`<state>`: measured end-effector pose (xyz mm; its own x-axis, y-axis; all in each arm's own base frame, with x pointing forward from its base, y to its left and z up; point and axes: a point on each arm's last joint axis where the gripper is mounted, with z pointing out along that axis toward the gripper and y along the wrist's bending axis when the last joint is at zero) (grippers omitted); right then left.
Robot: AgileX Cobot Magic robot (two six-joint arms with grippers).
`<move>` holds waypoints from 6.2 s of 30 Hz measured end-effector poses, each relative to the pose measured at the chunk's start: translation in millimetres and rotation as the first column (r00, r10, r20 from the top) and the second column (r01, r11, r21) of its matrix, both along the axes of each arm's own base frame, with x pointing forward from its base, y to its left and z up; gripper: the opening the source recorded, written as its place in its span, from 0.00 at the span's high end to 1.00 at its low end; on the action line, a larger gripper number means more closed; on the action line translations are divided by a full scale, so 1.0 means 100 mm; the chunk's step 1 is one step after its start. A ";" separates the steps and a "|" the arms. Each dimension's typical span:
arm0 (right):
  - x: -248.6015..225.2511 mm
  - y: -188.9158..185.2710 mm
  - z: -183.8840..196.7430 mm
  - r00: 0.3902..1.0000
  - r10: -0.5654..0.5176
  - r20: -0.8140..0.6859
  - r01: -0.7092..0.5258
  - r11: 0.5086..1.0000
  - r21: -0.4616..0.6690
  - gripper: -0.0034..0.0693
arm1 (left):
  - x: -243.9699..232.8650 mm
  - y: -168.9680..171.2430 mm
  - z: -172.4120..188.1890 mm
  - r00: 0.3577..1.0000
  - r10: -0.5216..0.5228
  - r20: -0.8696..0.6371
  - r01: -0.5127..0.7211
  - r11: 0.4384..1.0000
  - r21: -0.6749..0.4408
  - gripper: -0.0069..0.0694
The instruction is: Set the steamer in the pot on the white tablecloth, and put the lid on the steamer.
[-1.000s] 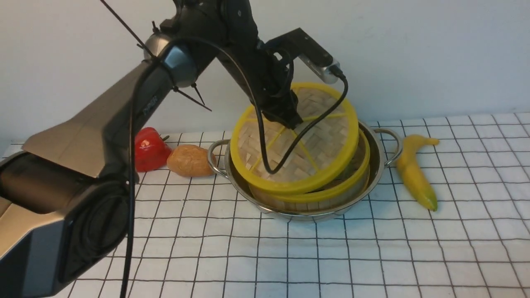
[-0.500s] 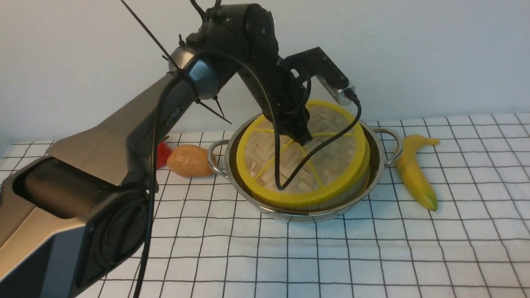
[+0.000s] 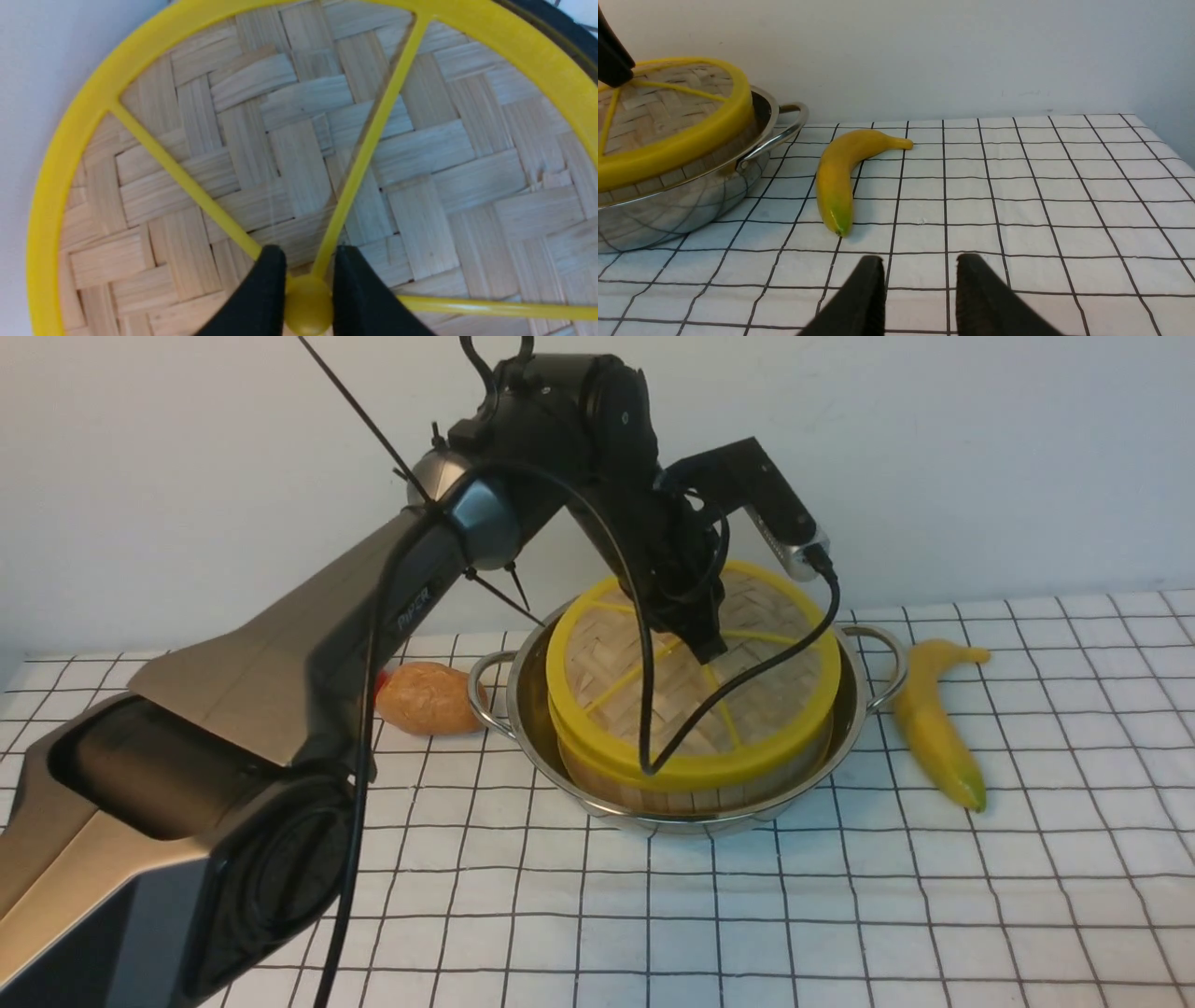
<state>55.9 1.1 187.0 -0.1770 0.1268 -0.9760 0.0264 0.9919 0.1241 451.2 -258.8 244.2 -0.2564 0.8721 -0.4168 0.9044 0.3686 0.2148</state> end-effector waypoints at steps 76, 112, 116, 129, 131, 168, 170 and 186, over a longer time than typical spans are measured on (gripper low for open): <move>0.00 0.00 0.00 1.000 0.000 0.000 0.000 1.000 0.000 0.62 | -0.29 0.34 1.13 0.910 0.415 -0.012 -0.405 0.881 -0.245 0.13; 0.00 0.00 0.00 1.000 0.000 0.001 0.000 1.000 0.000 0.62 | -2.81 1.79 1.22 0.768 0.577 0.278 -0.340 0.735 -0.586 0.70; 0.00 0.00 0.00 1.000 0.000 0.001 0.000 1.000 0.000 0.62 | -3.24 1.99 0.60 0.762 0.561 0.324 -0.267 0.728 -0.632 0.69; 0.00 0.00 0.00 1.000 0.000 0.001 0.000 1.000 0.000 0.62 | -3.87 2.34 -0.29 0.647 0.718 0.256 -0.165 0.461 -0.872 0.67; 0.00 0.00 0.00 1.000 0.000 0.001 0.000 1.000 0.000 0.62 | -3.91 2.36 -0.40 0.659 0.721 0.214 -0.227 0.462 -0.857 0.66; 0.00 0.00 0.00 1.000 0.000 0.002 0.000 1.000 0.000 0.62 | -3.98 2.64 -0.68 0.338 0.916 0.219 -0.592 0.387 -0.707 0.61; 0.00 0.00 0.00 1.000 0.000 0.002 0.000 1.000 0.000 0.62 | -3.98 2.65 -0.68 0.333 0.917 0.219 -0.593 0.384 -0.707 0.61; 0.00 0.00 0.00 1.000 0.000 0.002 0.000 1.000 0.000 0.62 | -3.98 2.65 -0.68 0.333 0.917 0.220 -0.592 0.385 -0.708 0.59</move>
